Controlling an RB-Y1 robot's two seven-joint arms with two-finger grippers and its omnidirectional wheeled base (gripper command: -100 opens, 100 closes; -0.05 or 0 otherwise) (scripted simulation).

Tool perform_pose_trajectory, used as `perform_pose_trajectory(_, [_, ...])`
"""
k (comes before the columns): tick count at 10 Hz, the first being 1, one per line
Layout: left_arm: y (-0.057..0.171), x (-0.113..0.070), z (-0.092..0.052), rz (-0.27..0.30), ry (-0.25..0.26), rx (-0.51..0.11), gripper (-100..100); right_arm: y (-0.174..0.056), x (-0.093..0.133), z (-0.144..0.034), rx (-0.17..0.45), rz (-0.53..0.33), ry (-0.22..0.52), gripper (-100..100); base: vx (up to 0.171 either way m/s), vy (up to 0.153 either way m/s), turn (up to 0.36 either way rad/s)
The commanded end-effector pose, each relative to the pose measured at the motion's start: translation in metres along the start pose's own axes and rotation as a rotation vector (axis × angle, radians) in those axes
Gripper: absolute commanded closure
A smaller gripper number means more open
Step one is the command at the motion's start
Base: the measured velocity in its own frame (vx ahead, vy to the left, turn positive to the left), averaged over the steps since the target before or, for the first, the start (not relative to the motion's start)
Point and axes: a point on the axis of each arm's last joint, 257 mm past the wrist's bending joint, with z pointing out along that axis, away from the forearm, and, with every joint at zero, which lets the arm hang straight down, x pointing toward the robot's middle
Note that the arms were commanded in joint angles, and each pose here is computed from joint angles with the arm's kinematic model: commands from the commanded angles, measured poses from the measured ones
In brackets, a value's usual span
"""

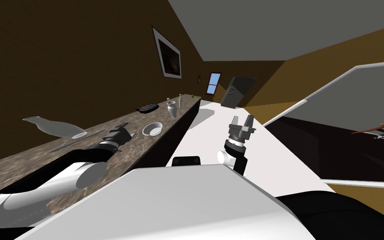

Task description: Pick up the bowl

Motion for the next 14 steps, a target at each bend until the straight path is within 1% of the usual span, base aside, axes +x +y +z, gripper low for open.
perform_pose_trajectory(1, [0.01,-0.001,-0.003,0.002,0.012,-0.053,-100,0.0,0.0,0.0,0.0,0.0,0.0,0,0.053,-0.017,-0.002])
perform_pose_trajectory(6, [0.04,-0.002,-0.012,0.011,0.033,-0.2,-100,0.0,0.0,0.0,0.0,0.0,0.0,0,0.058,-0.005,-0.001])
perform_pose_trajectory(7, [0.046,-0.002,-0.016,0.018,0.046,-0.236,-100,0.0,0.0,0.0,0.0,0.0,0.0,0,0.063,-0.014,-0.004])
perform_pose_trajectory(10, [0.065,-0.002,-0.024,0.027,0.056,-0.324,-100,0.0,0.0,0.0,0.0,0.0,0.0,0,0.059,-0.002,-0.002])
perform_pose_trajectory(11, [0.072,-0.001,-0.029,0.035,0.068,-0.365,-100,0.0,0.0,0.0,0.0,0.0,0.0,0,0.068,-0.015,-0.008])
perform_pose_trajectory(12, [0.077,-0.002,-0.03,0.036,0.067,-0.385,-100,0.0,0.0,0.0,0.0,0.0,0.0,0,0.058,-0.01,0.0])
perform_pose_trajectory(13, [0.086,-0.001,-0.037,0.045,0.078,-0.434,-100,0.0,0.0,0.0,0.0,0.0,0.0,0,0.066,0.005,-0.008])
perform_pose_trajectory(14, [0.089,-0.002,-0.038,0.045,0.078,-0.446,-100,0.0,0.0,0.0,0.0,0.0,0.0,0,0.056,0.008,-0.003])
